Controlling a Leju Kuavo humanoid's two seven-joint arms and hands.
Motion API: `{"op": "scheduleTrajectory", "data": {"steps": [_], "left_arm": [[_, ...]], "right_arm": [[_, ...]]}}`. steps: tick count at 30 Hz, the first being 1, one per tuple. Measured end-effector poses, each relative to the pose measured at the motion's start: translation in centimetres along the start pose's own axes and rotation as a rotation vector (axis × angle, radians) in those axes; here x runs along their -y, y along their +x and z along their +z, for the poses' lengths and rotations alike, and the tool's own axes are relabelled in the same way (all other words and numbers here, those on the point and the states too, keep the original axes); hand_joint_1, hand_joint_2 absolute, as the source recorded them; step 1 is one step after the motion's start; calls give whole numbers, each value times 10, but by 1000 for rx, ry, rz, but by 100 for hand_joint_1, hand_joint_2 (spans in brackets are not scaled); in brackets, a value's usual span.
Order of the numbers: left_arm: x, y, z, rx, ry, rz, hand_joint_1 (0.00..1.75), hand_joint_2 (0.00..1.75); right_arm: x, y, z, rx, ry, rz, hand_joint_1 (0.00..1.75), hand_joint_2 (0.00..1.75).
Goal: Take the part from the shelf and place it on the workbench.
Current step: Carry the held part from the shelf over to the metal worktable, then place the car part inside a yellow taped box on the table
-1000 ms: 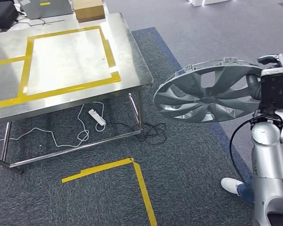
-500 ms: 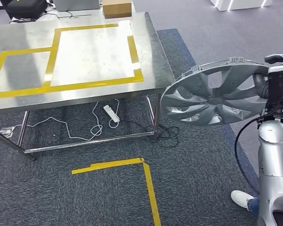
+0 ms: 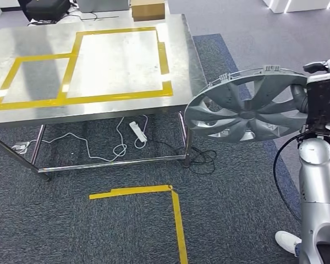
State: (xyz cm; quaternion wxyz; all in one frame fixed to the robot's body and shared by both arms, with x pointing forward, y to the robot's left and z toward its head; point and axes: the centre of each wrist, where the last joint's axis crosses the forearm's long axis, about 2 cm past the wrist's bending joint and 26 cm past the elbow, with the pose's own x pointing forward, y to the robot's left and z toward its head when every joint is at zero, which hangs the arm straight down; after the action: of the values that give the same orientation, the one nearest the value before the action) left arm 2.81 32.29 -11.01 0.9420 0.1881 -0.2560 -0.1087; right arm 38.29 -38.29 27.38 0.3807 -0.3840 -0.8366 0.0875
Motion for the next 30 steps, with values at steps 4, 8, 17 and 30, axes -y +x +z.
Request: {"op": "scheduleTrajectory", "data": {"steps": [4,8,17,30], "left_arm": [[-2,-1,-1,-2,6,0,0,175],[-1,0,0,-1,4,2,0,175],[0,1,0,0,0,3,0,175],[-1,1,-1,-25,9,6,0,175]], "right_arm": [[0,0,0,-1,3,0,175,175],[0,0,-1,2,0,2,175,175],[0,-3,1,-10,9,8,175,175],[-13,-11,-48,-226,366,-179,175,175]]}}
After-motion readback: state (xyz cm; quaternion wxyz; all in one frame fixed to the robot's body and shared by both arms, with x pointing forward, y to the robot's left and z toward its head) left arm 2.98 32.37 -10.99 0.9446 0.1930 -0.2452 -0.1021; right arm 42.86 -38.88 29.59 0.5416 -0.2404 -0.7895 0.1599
